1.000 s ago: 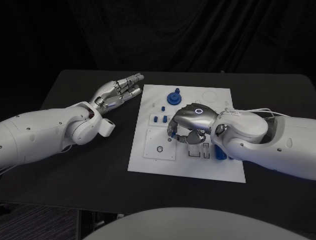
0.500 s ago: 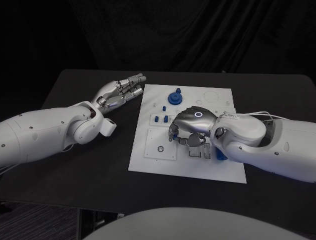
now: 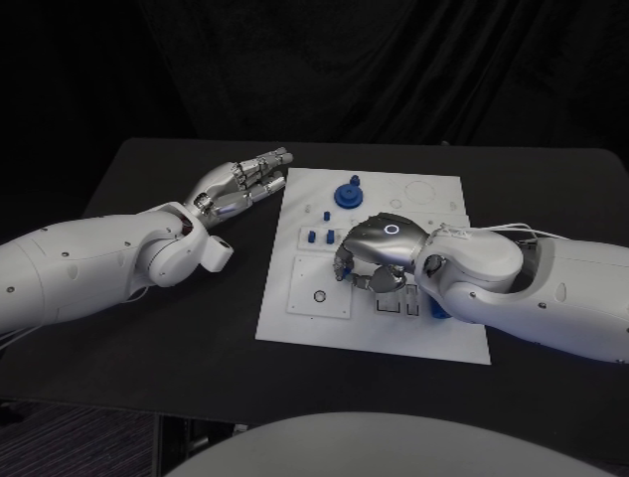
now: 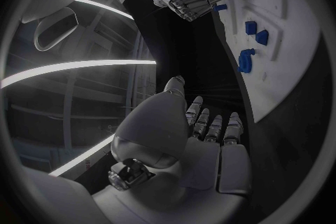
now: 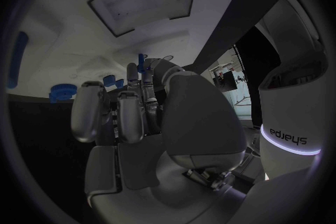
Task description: Assemble the parts on the task board
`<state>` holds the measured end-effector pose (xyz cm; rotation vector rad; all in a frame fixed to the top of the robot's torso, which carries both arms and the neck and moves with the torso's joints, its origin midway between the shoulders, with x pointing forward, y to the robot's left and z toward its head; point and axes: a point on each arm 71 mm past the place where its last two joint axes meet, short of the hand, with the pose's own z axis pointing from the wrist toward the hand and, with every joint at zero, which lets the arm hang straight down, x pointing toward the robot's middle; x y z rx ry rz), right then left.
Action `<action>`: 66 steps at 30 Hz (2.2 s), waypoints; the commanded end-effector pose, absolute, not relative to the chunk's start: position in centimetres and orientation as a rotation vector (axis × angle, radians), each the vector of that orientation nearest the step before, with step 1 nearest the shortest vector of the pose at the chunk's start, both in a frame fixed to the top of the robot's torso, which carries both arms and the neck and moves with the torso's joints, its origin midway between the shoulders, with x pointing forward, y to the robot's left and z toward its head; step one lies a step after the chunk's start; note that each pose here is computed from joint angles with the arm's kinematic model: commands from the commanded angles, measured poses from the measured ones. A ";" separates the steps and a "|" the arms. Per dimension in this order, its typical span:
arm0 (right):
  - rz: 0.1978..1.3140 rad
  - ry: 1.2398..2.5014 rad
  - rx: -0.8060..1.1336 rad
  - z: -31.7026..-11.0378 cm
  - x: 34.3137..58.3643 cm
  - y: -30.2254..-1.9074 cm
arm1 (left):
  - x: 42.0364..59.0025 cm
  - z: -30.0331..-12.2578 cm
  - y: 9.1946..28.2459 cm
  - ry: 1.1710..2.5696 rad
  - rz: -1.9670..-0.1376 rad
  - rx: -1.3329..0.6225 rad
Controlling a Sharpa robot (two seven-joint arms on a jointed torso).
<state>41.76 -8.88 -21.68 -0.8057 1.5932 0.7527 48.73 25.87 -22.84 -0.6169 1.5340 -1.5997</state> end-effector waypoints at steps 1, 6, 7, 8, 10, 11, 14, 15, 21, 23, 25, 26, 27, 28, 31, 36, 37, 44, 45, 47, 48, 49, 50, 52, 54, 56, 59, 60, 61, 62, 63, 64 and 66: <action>0.747 1.577 -0.798 -21.7 41.8 -8.8 | 48.6 -22.7 25.7 1.515 -1.643 -0.601; 0.752 1.574 -0.800 -21.7 41.7 -8.6 | 48.7 -22.8 25.6 1.521 -1.643 -0.603; 0.753 1.574 -0.800 -21.7 41.7 -8.6 | 48.7 -22.9 25.6 1.522 -1.643 -0.604; 0.753 1.573 -0.801 -21.7 41.7 -8.6 | 48.7 -22.9 25.6 1.524 -1.643 -0.604; 0.755 1.573 -0.802 -21.7 41.6 -8.5 | 48.7 -22.9 25.6 1.527 -1.643 -0.606; 0.755 1.573 -0.803 -21.7 41.6 -8.5 | 48.7 -22.9 25.6 1.529 -1.643 -0.606; 0.757 1.574 -0.805 -21.7 41.6 -8.4 | 48.7 -23.0 25.5 1.532 -1.644 -0.608; 0.757 1.574 -0.805 -21.7 41.6 -8.4 | 48.7 -23.0 25.5 1.534 -1.644 -0.608; 0.754 1.579 -0.809 -21.7 41.6 -8.3 | 48.7 -23.1 25.4 1.541 -1.646 -0.610; 0.753 1.581 -0.810 -21.7 41.7 -8.2 | 48.7 -23.1 25.4 1.543 -1.647 -0.611; 0.753 1.581 -0.810 -21.7 41.7 -8.2 | 48.7 -23.2 25.4 1.544 -1.648 -0.611; 0.752 1.582 -0.811 -21.8 41.7 -8.2 | 48.7 -23.2 25.4 1.545 -1.648 -0.611; 0.752 1.583 -0.811 -21.8 41.7 -8.2 | 48.7 -23.2 25.4 1.546 -1.648 -0.612; 0.751 1.584 -0.812 -21.8 41.7 -8.2 | 48.7 -23.2 25.4 1.547 -1.649 -0.612; 0.749 1.588 -0.814 -21.8 41.7 -8.1 | 48.7 -23.2 25.4 1.549 -1.649 -0.613; 0.744 1.597 -0.818 -21.9 41.7 -8.0 | 48.7 -23.3 25.3 1.553 -1.650 -0.615; 0.743 1.599 -0.819 -21.9 41.7 -8.0 | 48.7 -23.3 25.3 1.554 -1.651 -0.615; 0.732 1.618 -0.827 -22.1 41.7 -8.1 | 48.7 -23.4 25.3 1.558 -1.653 -0.617; 0.731 1.619 -0.827 -22.1 41.7 -8.1 | 48.7 -23.4 25.3 1.559 -1.653 -0.617; 0.730 1.622 -0.829 -22.1 41.7 -8.1 | 48.7 -23.4 25.3 1.560 -1.653 -0.618; 0.729 1.623 -0.829 -22.1 41.7 -8.1 | 48.7 -23.4 25.3 1.561 -1.653 -0.618; 0.729 1.624 -0.830 -22.1 41.7 -8.1 | 48.7 -23.4 25.3 1.561 -1.653 -0.618; 0.729 1.625 -0.830 -22.1 41.7 -8.1 | 48.7 -23.5 25.3 1.562 -1.653 -0.619; 0.728 1.627 -0.832 -22.1 41.7 -8.1 | 48.7 -23.5 25.3 1.563 -1.654 -0.619; 0.727 1.630 -0.833 -22.2 41.6 -8.1 | 48.6 -23.5 25.3 1.564 -1.654 -0.619; 0.722 1.638 -0.837 -22.2 41.6 -8.1 | 48.6 -23.5 25.3 1.565 -1.655 -0.620; 0.713 1.654 -0.843 -22.3 41.6 -8.1 | 48.6 -23.5 25.3 1.566 -1.655 -0.621; 0.711 1.657 -0.846 -22.4 41.7 -8.1 | 48.6 -23.5 25.3 1.567 -1.655 -0.621; 0.710 1.660 -0.847 -22.4 41.7 -8.2 | 48.6 -23.5 25.3 1.567 -1.655 -0.621; 0.709 1.662 -0.848 -22.4 41.7 -8.2 | 48.6 -23.5 25.3 1.567 -1.654 -0.621; 0.709 1.663 -0.850 -22.4 41.7 -8.2 | 48.6 -23.5 25.3 1.568 -1.654 -0.621; 0.710 1.663 -0.851 -22.4 41.6 -8.2 | 48.6 -23.5 25.3 1.568 -1.654 -0.622; 0.712 1.662 -0.852 -22.4 41.6 -8.2 | 48.6 -23.5 25.3 1.569 -1.654 -0.622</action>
